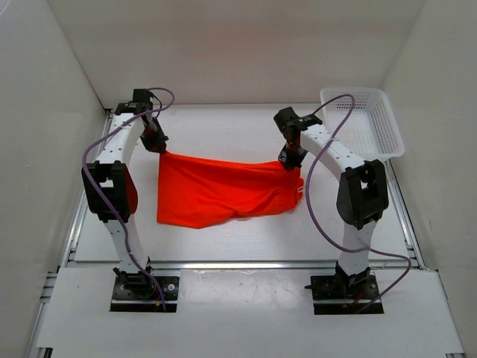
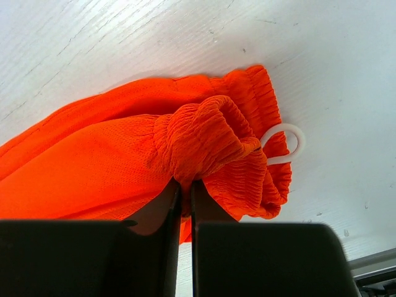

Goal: Fold and stack the shorts
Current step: Fold the shorts

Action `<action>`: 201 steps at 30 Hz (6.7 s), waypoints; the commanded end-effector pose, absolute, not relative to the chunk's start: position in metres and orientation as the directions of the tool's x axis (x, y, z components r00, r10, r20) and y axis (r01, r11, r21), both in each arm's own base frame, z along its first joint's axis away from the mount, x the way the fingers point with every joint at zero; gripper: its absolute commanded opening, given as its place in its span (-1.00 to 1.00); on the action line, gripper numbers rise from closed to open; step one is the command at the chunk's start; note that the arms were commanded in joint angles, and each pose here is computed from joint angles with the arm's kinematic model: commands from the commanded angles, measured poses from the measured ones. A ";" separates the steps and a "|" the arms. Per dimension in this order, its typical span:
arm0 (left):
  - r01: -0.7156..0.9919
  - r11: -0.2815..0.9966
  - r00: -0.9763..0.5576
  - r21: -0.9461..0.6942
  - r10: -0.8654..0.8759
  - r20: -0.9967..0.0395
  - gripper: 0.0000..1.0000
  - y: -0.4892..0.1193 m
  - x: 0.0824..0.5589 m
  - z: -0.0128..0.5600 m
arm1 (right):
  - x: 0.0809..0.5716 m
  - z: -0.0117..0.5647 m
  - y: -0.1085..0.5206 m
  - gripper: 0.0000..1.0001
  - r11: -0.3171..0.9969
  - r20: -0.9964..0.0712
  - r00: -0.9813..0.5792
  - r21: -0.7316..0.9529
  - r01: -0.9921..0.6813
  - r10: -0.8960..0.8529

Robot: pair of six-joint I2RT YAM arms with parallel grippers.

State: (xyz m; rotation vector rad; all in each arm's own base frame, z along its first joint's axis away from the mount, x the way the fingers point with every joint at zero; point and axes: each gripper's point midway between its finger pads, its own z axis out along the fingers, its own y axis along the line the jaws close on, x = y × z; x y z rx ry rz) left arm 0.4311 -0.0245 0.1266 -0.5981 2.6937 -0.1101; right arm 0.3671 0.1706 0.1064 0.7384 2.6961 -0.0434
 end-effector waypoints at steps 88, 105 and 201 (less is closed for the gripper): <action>-0.364 0.888 -0.735 -0.280 -0.459 -0.500 -0.06 -0.043 0.474 0.178 | 0.378 0.155 0.097 0.98 0.889 -0.458 -0.765 0.303 0.344 0.452; -0.338 0.909 -0.830 -0.243 -0.410 -0.379 -0.11 -0.056 0.410 0.131 | 0.318 0.063 0.087 0.98 0.682 -0.078 -0.806 0.583 0.441 0.587; -0.462 0.844 -0.797 -0.272 -0.530 -0.290 -0.15 0.006 0.379 0.105 | 0.358 0.194 0.353 0.49 0.782 -0.644 -0.759 0.423 -0.457 -0.095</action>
